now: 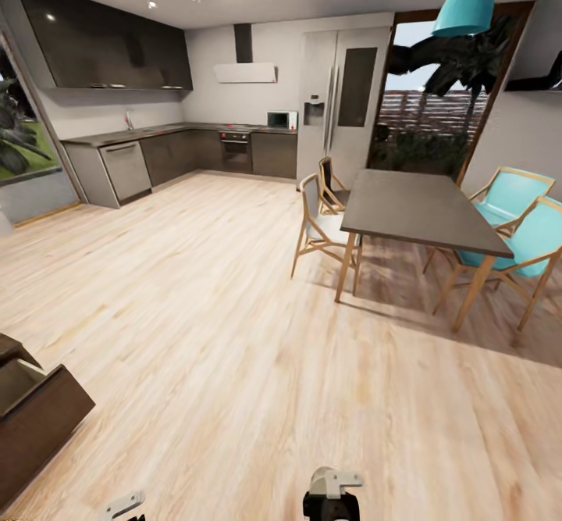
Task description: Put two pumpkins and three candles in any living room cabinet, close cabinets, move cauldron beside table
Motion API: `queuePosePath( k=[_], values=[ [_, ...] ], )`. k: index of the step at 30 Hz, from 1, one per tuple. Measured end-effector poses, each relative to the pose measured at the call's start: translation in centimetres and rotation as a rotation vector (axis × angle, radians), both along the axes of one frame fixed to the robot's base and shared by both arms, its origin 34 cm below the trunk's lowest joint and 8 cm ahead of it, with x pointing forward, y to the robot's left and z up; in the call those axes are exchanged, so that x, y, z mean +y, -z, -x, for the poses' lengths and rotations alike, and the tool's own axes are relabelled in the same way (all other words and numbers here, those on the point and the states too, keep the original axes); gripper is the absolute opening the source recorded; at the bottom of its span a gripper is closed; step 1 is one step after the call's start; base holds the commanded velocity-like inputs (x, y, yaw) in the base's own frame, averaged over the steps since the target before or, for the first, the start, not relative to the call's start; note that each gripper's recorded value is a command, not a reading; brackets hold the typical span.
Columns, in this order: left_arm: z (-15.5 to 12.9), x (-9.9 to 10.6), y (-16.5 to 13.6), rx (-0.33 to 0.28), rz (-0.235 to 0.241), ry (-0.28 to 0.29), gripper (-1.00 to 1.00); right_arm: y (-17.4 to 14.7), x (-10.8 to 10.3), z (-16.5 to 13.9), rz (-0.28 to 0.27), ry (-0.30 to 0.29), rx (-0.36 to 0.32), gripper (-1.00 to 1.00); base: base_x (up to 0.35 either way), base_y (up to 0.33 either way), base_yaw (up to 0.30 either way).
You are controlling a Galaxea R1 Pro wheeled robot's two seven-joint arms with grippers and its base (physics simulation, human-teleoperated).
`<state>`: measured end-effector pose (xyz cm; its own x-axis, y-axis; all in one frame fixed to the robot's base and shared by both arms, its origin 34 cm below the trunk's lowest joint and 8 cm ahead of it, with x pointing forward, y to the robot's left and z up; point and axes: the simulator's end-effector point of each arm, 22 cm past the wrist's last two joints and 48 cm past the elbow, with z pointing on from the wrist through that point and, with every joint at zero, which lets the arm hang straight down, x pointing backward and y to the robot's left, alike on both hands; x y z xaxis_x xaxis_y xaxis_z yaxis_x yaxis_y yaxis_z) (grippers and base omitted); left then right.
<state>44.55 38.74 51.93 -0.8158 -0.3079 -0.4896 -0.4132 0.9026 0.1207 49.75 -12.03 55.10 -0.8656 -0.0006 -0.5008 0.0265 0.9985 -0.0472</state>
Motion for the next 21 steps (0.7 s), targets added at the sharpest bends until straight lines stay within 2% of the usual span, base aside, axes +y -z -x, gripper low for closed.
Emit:
queuePosePath(
  k=[21],
  values=[
    [0.0, 0.0, 0.0, 0.0, 0.0, 0.0, 1.0, 0.01, 0.09, 0.05, -0.001, 0.0, 0.001, -1.0, 0.328, -0.123, 0.284]
  ],
)
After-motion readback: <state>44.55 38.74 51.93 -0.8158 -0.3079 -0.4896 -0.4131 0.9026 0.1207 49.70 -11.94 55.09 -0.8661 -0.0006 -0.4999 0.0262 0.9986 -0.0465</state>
